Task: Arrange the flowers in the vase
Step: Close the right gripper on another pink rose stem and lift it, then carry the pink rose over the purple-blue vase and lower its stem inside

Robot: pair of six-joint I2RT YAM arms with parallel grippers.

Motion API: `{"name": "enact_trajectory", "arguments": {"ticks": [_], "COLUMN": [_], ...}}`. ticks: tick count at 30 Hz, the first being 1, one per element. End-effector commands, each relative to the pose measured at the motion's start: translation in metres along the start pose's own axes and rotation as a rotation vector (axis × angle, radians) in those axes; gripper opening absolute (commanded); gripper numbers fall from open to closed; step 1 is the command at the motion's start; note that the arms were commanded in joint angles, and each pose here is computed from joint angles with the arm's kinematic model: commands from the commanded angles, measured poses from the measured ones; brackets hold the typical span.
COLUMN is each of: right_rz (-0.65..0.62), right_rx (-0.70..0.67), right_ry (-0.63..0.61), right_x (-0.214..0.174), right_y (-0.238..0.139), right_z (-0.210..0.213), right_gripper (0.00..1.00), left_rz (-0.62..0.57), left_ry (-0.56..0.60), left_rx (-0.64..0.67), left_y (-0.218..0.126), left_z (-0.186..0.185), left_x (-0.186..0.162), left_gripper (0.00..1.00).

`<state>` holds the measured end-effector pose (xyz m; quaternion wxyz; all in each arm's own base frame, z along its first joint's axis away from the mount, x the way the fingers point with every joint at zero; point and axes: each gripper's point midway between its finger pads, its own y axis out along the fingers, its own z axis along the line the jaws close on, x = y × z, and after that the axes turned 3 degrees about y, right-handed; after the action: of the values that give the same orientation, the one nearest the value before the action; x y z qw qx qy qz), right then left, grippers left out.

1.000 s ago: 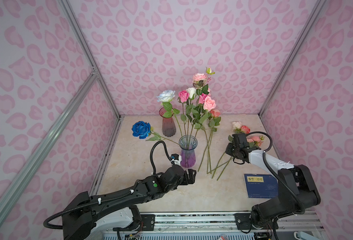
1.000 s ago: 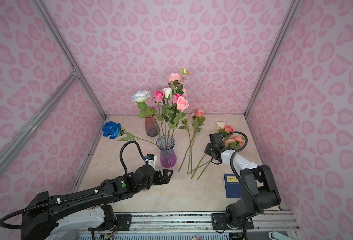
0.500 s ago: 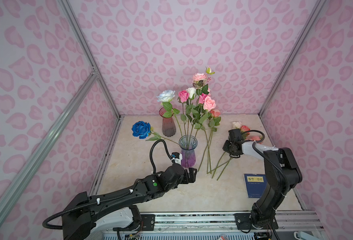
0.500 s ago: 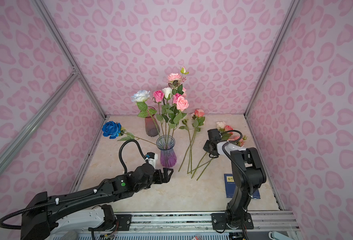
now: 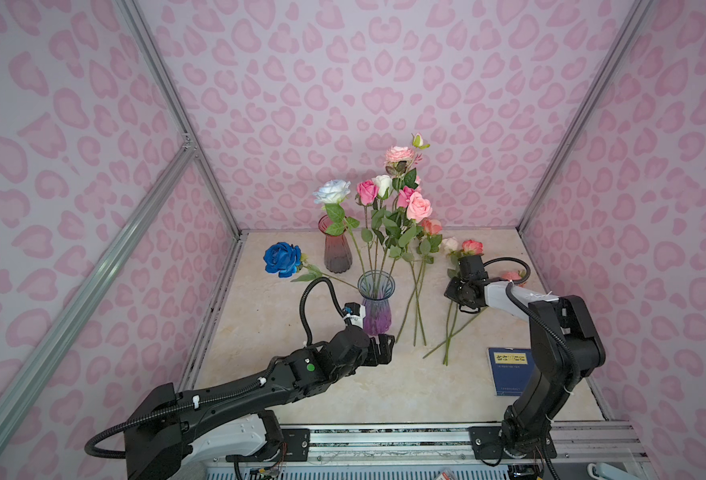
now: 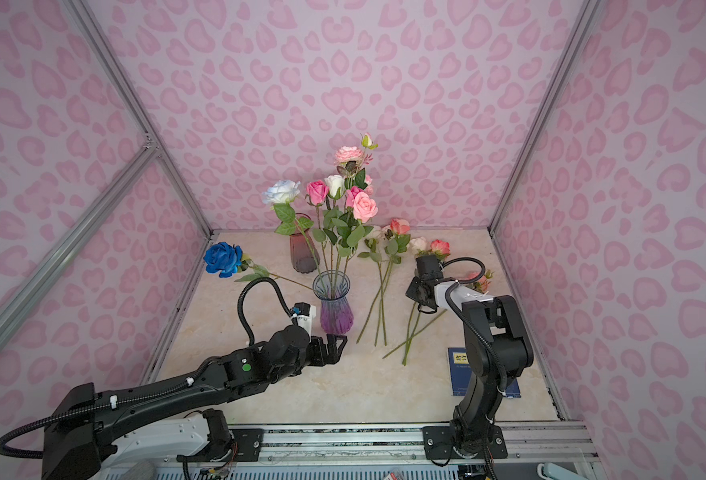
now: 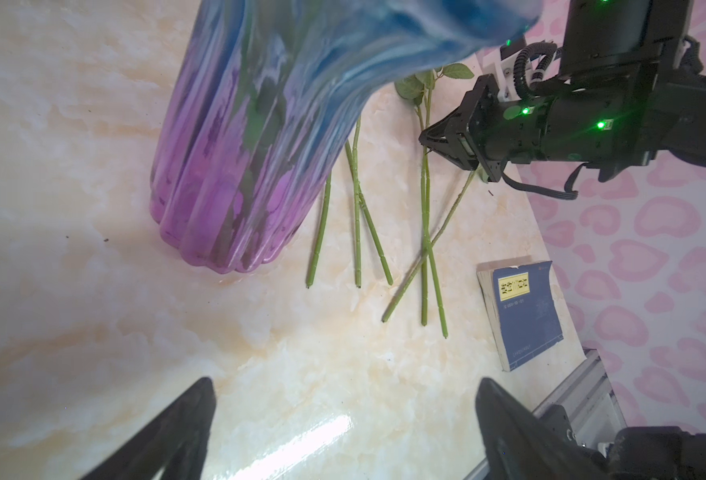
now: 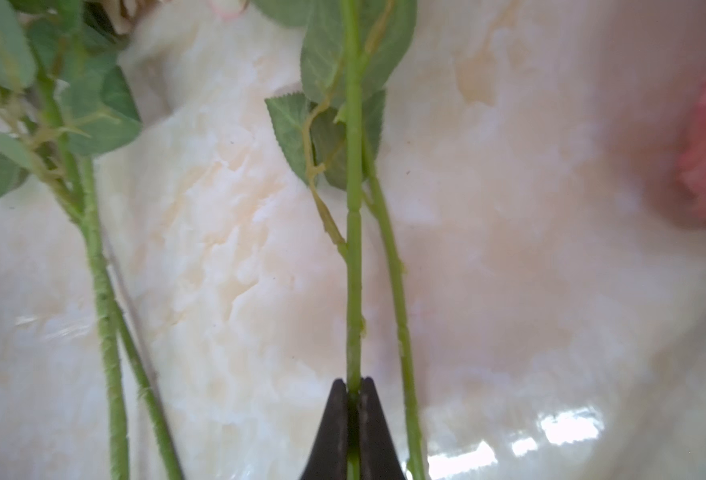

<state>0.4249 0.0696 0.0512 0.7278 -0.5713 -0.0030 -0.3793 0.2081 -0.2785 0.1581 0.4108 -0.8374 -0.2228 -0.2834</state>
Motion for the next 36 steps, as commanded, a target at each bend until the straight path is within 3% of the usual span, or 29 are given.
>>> {"name": "enact_trajectory", "arguments": {"ticks": [1,14,21,28,36], "right_rz": [-0.052,-0.316,-0.542,-0.719,-0.788], "right_rx": [0.095,0.447,0.675,0.755,0.821], "right_ry": [0.03,0.04,-0.088,-0.178,-0.195], "right_x": [0.012,0.047,0.019,-0.001,-0.009], "right_y": [-0.017,-0.138,-0.218,-0.285,-0.322], "right_z": [0.018,0.07,0.105,0.113,0.11], "right_gripper": [0.04,0.01,0.02,0.02,0.01], "left_rz": [-0.024,-0.07,-0.128,-0.174,-0.284], "left_ry": [0.007,0.004,-0.002,-0.006,-0.083], "left_rx": [0.013,0.025,0.029,0.046,0.067], "left_y": [-0.003,-0.018,-0.03,-0.043,-0.062], "left_z": [0.004,0.011,0.016,0.025,0.042], "left_x": [0.004,0.012,0.022,0.028,0.04], "left_gripper": [0.98,0.98,0.98,0.98,0.97]}}
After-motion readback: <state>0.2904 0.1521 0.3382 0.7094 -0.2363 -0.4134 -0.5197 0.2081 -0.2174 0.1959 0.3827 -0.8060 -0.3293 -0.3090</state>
